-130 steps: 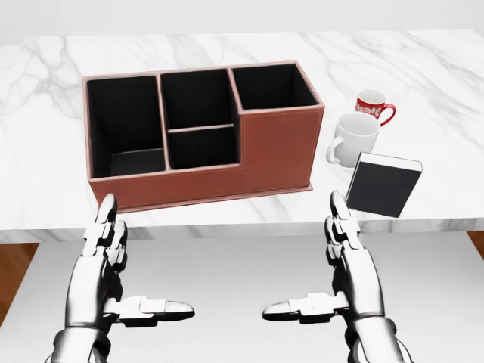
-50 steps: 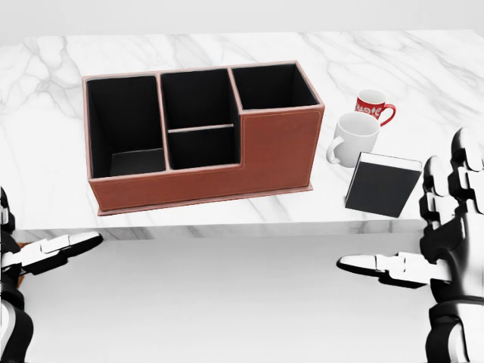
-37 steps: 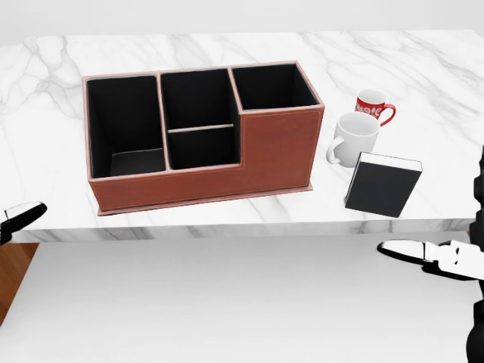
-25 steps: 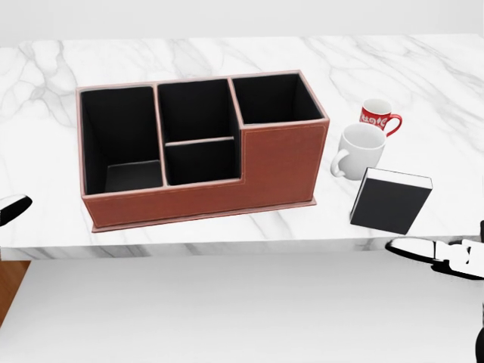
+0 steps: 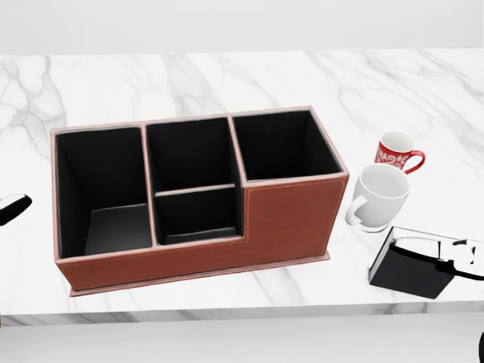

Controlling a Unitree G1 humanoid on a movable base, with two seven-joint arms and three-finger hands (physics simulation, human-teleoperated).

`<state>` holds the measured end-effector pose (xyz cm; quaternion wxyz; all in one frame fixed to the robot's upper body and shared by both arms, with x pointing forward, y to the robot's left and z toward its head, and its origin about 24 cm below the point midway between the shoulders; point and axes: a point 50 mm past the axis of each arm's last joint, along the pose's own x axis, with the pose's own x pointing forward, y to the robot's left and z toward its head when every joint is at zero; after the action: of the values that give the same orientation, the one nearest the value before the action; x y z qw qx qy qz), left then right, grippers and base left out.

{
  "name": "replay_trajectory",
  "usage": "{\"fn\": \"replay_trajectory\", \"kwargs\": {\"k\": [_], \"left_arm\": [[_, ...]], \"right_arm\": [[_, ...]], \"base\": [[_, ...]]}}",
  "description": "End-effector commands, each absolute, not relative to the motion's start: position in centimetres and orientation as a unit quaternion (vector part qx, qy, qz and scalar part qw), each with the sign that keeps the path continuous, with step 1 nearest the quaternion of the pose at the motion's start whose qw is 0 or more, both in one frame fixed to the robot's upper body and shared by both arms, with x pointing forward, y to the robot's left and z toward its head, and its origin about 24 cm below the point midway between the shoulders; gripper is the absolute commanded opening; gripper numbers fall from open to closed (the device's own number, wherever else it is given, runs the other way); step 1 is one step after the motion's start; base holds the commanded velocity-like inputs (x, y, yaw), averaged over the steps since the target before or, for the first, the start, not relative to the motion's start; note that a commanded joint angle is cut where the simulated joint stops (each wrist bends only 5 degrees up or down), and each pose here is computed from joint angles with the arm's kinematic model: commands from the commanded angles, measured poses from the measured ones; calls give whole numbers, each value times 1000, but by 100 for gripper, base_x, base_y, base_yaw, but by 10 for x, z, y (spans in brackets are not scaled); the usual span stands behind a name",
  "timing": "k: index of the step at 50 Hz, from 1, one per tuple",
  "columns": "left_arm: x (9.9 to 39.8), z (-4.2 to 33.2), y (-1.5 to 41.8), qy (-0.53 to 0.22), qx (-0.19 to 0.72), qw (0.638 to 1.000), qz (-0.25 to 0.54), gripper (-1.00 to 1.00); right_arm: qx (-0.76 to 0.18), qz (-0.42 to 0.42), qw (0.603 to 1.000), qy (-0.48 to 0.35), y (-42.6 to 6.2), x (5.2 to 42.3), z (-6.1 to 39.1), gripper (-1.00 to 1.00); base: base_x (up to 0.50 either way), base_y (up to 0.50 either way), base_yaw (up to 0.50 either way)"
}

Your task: Pick up the book and place it in the right compartment of the caddy.

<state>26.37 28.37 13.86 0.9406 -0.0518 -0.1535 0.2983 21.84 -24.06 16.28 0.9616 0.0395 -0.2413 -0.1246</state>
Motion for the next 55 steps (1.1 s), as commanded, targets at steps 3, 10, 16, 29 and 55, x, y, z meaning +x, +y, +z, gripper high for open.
{"fn": "replay_trajectory", "kwargs": {"k": [3, 10, 16, 29, 55], "left_arm": [[265, 131, 276, -139, -43, 946, 288, 100], [266, 128, 276, -133, -43, 947, 289, 100], [265, 129, 276, -135, -42, 946, 290, 100], [266, 128, 276, -132, -42, 947, 290, 100], [266, 127, 276, -129, -40, 948, 290, 100]], "right_arm": [[45, -120, 968, -214, -238, 225, 150, 100], [46, -120, 969, -211, -238, 225, 149, 100], [46, -119, 969, -210, -238, 226, 149, 100], [47, -128, 965, -225, -240, 222, 155, 100], [-345, -90, 844, -400, -228, 213, 279, 100]], "base": [[43, 0, 0], [43, 0, 0], [43, 0, 0], [23, 0, 0], [0, 0, 0]]}}
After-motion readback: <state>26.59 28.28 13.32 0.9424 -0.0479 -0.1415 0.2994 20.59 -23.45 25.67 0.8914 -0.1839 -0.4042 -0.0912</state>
